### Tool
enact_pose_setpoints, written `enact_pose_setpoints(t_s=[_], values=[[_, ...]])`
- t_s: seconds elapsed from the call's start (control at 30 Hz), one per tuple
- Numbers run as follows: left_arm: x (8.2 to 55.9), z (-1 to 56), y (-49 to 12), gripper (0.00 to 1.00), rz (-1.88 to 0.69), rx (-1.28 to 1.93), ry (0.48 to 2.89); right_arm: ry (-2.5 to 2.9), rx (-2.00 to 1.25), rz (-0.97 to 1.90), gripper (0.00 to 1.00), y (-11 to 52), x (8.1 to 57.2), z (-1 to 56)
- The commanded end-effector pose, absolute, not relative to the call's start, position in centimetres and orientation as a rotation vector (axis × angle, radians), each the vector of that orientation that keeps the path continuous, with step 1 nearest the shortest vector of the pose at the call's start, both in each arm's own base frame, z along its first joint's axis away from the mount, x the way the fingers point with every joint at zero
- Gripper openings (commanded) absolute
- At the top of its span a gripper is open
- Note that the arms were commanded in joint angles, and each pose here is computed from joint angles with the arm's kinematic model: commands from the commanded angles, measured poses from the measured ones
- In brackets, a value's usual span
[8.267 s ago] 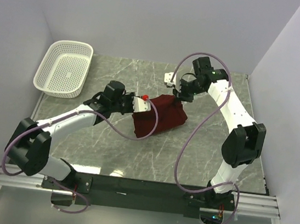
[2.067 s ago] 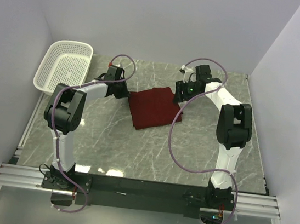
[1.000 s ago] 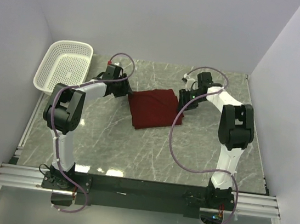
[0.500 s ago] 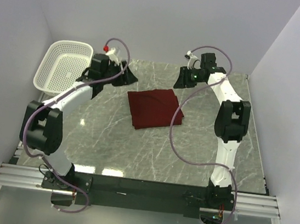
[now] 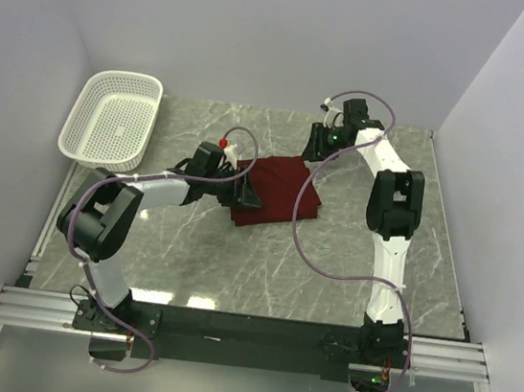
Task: Fold and stack the t-shirts
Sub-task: Fold the tshirt
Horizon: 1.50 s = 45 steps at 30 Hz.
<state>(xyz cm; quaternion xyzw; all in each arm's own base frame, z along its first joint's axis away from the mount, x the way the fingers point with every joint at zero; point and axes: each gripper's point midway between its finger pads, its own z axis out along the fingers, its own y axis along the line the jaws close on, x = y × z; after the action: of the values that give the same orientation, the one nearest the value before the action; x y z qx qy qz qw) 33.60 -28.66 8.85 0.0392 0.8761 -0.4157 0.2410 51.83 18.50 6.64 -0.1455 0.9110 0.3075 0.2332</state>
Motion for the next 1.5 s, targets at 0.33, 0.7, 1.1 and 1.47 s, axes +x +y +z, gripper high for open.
enact_pose_setpoints(t_s=[0.33,0.7,1.1,1.47], values=[[33.7,4.7,-28.8,0.51,-1.108,0.095,2.478,2.54,-0.367,0.918,0.42,20.7,51.9,5.4],[32.6,2.8,-27.7,0.5,-1.047,0.108,2.532,2.499,-0.295,0.851,0.0,19.7,53.7,6.6],[32.8,3.4,-27.4,0.53,-1.016,0.165,2.504,2.448,-0.298,0.816,0.5,18.3,55.0,8.3],[37.8,18.8,-26.9,0.7,-0.886,0.271,2.061,2.412,-0.533,0.833,0.73,16.7,46.7,12.7]])
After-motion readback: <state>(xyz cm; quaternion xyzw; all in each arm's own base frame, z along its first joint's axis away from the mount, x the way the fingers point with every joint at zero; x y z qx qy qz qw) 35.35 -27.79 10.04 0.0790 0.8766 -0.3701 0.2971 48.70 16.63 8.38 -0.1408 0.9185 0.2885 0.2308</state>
